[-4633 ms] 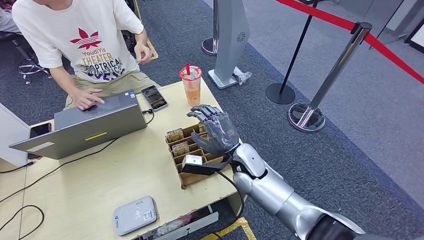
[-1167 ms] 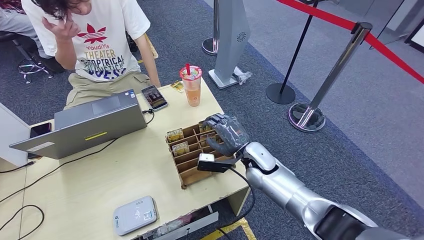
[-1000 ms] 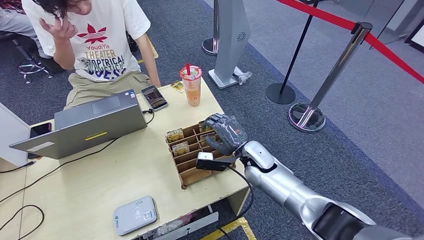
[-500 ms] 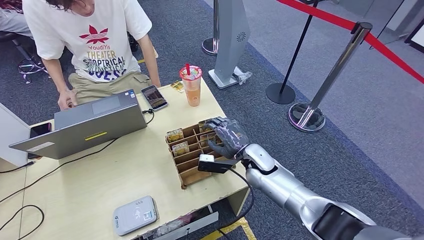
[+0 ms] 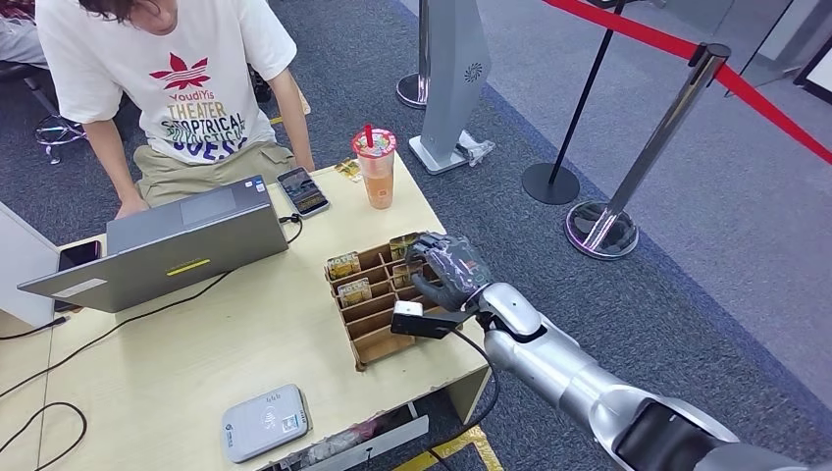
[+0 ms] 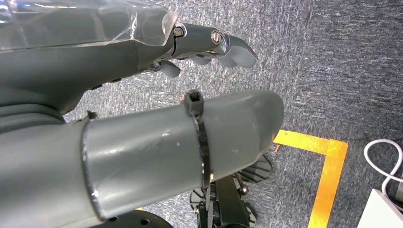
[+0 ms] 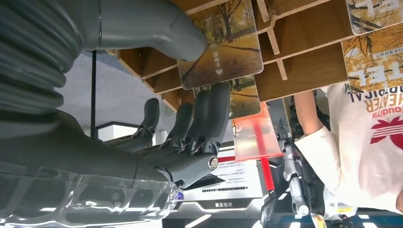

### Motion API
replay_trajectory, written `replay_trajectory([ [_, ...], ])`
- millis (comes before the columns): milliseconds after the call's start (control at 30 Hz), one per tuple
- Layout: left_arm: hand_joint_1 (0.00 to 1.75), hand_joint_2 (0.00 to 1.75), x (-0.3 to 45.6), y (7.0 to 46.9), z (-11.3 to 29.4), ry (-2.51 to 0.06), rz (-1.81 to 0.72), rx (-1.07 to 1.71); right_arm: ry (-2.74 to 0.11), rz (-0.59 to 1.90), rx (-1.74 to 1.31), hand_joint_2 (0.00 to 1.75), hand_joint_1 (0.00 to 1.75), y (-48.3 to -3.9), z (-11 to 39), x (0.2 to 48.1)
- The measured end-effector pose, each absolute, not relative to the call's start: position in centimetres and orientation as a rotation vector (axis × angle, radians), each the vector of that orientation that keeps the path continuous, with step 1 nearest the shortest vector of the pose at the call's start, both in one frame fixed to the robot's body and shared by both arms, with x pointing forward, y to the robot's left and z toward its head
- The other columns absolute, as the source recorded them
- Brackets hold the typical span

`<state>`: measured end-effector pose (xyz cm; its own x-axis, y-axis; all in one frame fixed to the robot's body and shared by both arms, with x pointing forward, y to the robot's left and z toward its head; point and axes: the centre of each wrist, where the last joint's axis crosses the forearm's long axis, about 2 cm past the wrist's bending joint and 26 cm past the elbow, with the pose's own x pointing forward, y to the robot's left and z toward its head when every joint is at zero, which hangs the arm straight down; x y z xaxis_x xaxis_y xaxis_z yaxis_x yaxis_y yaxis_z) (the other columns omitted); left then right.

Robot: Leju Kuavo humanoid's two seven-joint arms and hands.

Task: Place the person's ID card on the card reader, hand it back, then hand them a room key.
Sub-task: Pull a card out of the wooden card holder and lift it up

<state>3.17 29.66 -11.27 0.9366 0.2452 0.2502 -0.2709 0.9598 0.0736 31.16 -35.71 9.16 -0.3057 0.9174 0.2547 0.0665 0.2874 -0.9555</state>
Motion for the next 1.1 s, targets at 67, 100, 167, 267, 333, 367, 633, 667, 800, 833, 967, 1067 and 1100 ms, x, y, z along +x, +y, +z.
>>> replay_trajectory([
  [67, 0.0, 0.0, 3.2, 29.7, -11.3, -0.242, 0.264, 0.108, -1.623, 1.15, -0.923, 1.75, 1.16, -35.8, 9.2, 31.2],
  [100, 0.0, 0.0, 3.2, 29.7, -11.3, -0.242, 0.264, 0.108, -1.621, 1.152, -0.926, 1.75, 1.22, -35.8, 9.2, 31.2],
  [167, 0.0, 0.0, 3.2, 29.7, -11.3, -0.242, 0.264, 0.108, -1.618, 1.156, -0.93, 1.75, 1.31, -35.9, 9.2, 31.1],
  [267, 0.0, 0.0, 3.2, 29.7, -11.3, -0.242, 0.264, 0.108, -1.613, 1.159, -0.934, 1.75, 1.32, -36.2, 9.2, 31.1],
  [333, 0.0, 0.0, 3.2, 29.7, -11.3, -0.243, 0.264, 0.108, -1.61, 1.159, -0.938, 1.75, 1.35, -36.4, 9.3, 31.1],
  [367, 0.0, 0.0, 3.2, 29.7, -11.3, -0.243, 0.264, 0.108, -1.608, 1.158, -0.94, 1.75, 1.36, -36.5, 9.3, 31.0],
  [633, 0.0, 0.0, 3.2, 29.7, -11.3, -0.244, 0.266, 0.108, -1.603, 1.158, -0.951, 1.75, 1.43, -36.9, 9.4, 31.0],
  [667, 0.0, 0.0, 3.2, 29.7, -11.3, -0.244, 0.266, 0.108, -1.602, 1.157, -0.952, 1.75, 1.44, -36.9, 9.4, 30.9],
  [800, 0.0, 0.0, 3.2, 29.7, -11.3, -0.248, 0.267, 0.107, -1.6, 1.158, -0.955, 1.75, 0.63, -37.2, 9.5, 30.8],
  [833, 0.0, 0.0, 3.2, 29.7, -11.3, -0.249, 0.266, 0.107, -1.598, 1.158, -0.956, 1.75, 0.46, -37.2, 9.5, 30.7],
  [967, 0.0, 0.0, 3.2, 29.7, -11.3, -0.253, 0.261, 0.104, -1.59, 1.162, -0.954, 1.75, 0.37, -37.4, 9.3, 30.3],
  [1067, 0.0, 0.0, 3.2, 29.7, -11.3, -0.253, 0.257, 0.102, -1.592, 1.162, -0.957, 1.75, 0.42, -37.5, 9.4, 30.1],
  [1100, 0.0, 0.0, 3.2, 29.7, -11.3, -0.253, 0.257, 0.102, -1.594, 1.162, -0.959, 1.75, 0.41, -37.5, 9.4, 30.1],
])
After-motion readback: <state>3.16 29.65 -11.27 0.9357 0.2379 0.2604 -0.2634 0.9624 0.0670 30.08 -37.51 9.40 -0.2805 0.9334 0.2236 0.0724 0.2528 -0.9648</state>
